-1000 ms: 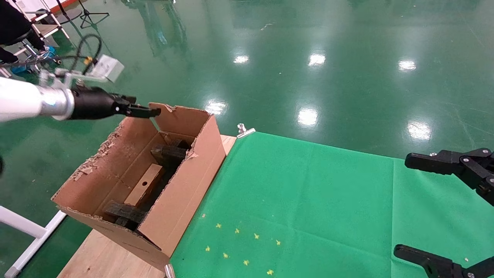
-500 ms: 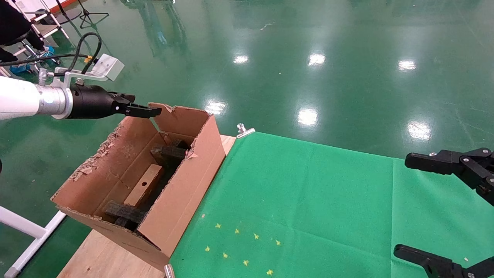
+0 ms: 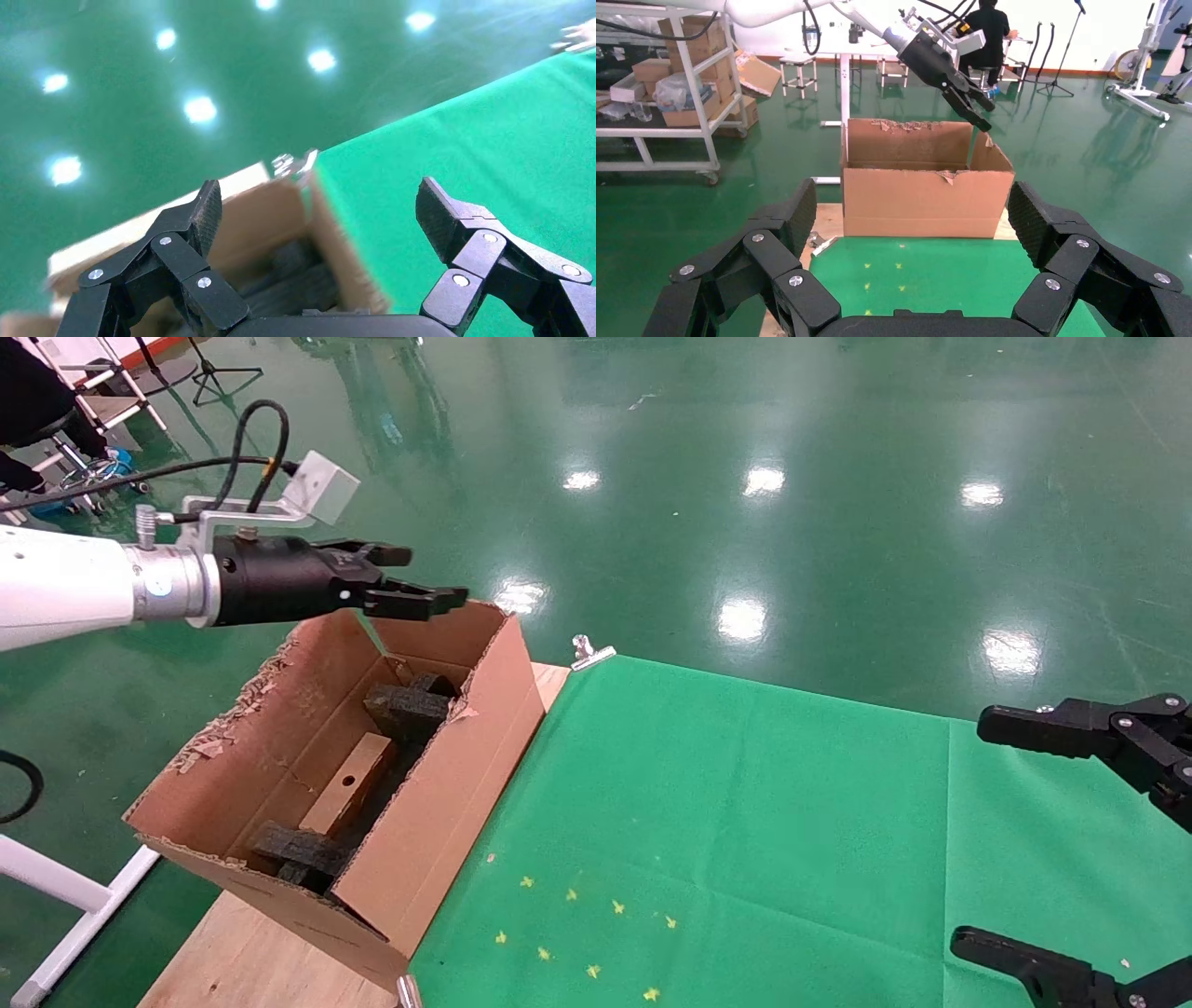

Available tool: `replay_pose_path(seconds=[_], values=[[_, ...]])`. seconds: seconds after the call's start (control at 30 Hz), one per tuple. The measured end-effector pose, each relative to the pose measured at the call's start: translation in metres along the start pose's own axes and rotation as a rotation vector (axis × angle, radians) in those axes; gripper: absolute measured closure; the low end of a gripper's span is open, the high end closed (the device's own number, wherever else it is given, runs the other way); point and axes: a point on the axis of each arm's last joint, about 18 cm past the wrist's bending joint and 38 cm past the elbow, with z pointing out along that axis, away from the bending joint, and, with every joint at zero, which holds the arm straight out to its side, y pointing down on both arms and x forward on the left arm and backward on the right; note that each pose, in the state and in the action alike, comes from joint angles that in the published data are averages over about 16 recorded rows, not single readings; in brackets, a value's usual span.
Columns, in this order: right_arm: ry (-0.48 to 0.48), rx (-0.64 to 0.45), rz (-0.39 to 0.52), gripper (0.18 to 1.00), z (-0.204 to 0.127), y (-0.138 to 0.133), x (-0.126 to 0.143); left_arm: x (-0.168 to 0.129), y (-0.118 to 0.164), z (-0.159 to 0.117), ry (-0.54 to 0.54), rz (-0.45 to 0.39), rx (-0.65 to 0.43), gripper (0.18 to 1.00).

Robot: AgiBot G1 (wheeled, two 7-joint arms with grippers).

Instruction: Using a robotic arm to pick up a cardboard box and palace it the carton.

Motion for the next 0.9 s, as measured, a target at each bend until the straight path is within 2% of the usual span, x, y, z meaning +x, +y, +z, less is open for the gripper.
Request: replay_pose_path(seconds=[0.47,0.9], values=[[0.000,0.000,0.000,0.178,0.000,0.000,0.000,0.067,-0.013,0.002,0.241,0.093,0.160,0.184],[0.000,0.000,0.000,0.178,0.000,0.000,0.000,0.135,-0.018,-0.015,0.481,0.178,0.307,0.184]])
